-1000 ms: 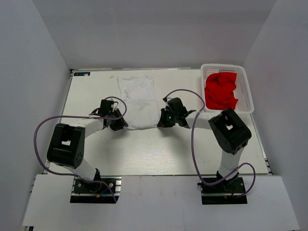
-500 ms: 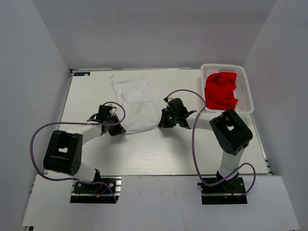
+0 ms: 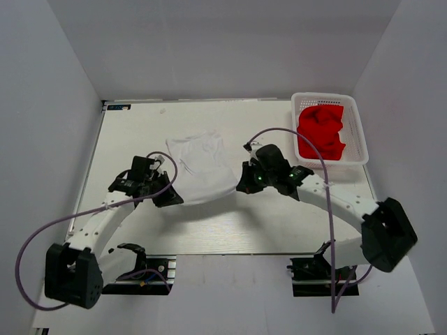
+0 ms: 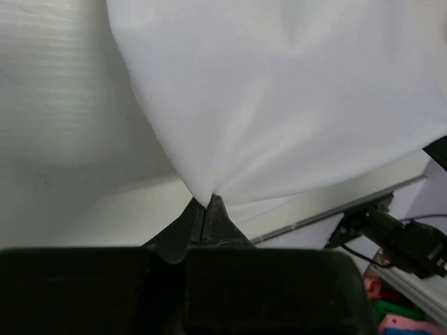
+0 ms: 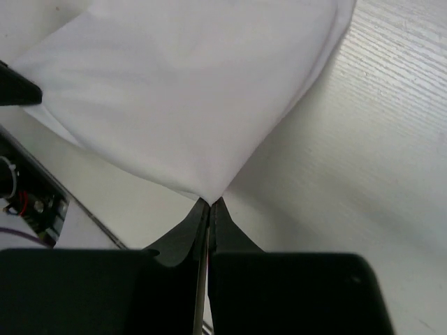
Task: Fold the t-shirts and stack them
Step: Fold the long partially folded tshirt into a neat square
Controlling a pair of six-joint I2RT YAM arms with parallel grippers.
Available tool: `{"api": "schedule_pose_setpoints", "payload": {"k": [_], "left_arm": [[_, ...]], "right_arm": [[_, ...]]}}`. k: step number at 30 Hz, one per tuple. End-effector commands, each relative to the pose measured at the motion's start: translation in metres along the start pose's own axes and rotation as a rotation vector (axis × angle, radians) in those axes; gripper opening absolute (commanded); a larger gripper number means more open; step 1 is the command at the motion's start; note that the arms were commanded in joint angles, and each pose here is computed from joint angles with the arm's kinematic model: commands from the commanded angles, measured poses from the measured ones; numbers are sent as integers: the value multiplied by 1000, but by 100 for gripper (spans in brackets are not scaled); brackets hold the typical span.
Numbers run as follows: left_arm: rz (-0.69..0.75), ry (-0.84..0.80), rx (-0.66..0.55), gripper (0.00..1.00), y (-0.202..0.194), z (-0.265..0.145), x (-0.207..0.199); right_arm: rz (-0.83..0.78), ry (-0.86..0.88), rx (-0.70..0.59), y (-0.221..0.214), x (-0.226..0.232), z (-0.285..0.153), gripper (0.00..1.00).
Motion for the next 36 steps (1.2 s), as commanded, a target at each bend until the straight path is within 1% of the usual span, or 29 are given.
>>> {"api": "schedule_pose_setpoints", "payload": {"k": [1,2,3,5,7,10,12,14,16,17,19,22,23,24,25,26,29,31,34,36], "left_arm": [[29,-33,69,2,-13,-34,-10],[38,-43,84,2,-14,-37,-11],[49,-87,92,2,-15,-42,-17],[61,-135,102,2,-15,-49,-23],[95,-193,62,2,-10,-56,-34],[120,-225,-12,3,-2,-62,-44],[132,-242,-30,3,2,-63,-48],[144,-269,-35,0,10,-57,-55],[153,-282,-48,0,18,-54,-61],[127,-273,-34,0,22,-48,-60],[132,-292,-49,0,32,-46,-66],[110,-272,-42,0,43,-36,-71],[114,-277,-46,0,47,-35,-74],[111,-273,-43,0,49,-33,-75],[97,-253,-22,0,51,-25,-73],[95,-234,-44,0,55,-24,-74],[73,-198,-59,0,65,-16,-77],[77,-192,-87,0,72,-13,-80],[75,-191,-112,0,88,-7,-87],[66,-180,-124,0,97,-4,-89]], "right_arm": [[-53,-13,30,2,8,-36,0],[-72,4,-2,7,14,-50,0],[-93,17,-28,15,18,-57,0],[-105,37,-39,22,23,-66,0],[-120,42,-65,30,26,-72,0],[-127,43,-131,41,27,-76,0],[-120,20,-166,48,28,-77,0],[-112,6,-177,51,27,-76,0],[-108,-6,-222,59,27,-76,0],[-84,-38,-241,62,25,-75,0],[-78,-44,-292,69,25,-75,0],[-56,-91,-322,78,20,-72,0],[-36,-141,-336,84,16,-70,0],[-32,-155,-341,88,14,-69,0],[-29,-155,-334,88,13,-67,0],[-24,-166,-335,93,10,-64,0],[-8,-174,-327,100,5,-57,0],[0,-188,-296,100,-2,-46,0],[-3,-208,-328,122,-7,-42,0],[0,-214,-333,128,-11,-40,0]]}}
Point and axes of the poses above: each gripper's point midway between its finger pads, its own z axis out along the fingers, its own x axis along the line the jaws close on, y = z × x, the point moved 10 cm from there along -z, back along the fingers, and after that the axes turned 10 degrees about -z, right-handed, at the moved point
